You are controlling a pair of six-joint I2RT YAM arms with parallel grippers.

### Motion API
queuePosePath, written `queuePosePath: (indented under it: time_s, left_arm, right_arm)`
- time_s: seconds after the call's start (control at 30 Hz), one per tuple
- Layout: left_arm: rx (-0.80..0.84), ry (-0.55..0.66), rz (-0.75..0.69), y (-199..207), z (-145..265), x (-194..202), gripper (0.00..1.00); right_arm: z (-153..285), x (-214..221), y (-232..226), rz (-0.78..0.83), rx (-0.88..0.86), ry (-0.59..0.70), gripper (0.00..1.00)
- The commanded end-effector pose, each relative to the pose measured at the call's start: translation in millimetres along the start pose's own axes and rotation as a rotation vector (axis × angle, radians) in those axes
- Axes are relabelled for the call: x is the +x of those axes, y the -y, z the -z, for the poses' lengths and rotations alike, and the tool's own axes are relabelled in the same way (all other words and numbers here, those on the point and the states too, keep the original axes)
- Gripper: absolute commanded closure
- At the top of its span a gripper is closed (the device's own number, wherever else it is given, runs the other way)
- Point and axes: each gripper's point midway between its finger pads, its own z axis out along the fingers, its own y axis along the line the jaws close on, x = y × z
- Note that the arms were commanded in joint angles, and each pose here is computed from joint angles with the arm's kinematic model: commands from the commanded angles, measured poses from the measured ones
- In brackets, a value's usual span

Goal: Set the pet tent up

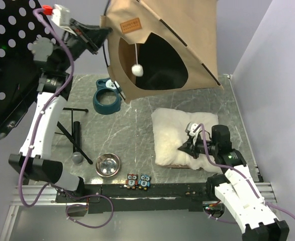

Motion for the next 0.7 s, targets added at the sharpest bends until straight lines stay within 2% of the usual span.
queuePosePath:
  time_s: [0.0,0.23,0.47,0.67]
  left_arm:
    - [0.060,-0.010,-0.024,10,-9,20,0.99]
    - [0.043,-0.132,-0.046,-8,-24,100,0.99]
    - [0.105,-0.297,0.014,-21,-25,187,0.99]
    - [0.106,-0.369,0.062,-23,-21,229,0.99]
  right_arm:
    - [-9,-24,5,0.115,0.024,0.052,1.00]
    - [-25,-40,-11,0.108,-0.030,0.026,1.00]
    - [-41,-53,-46,0.073,-0.144,0.012,1.00]
    - [-50,-52,-71,0.102,-0.253,-0.014,1.00]
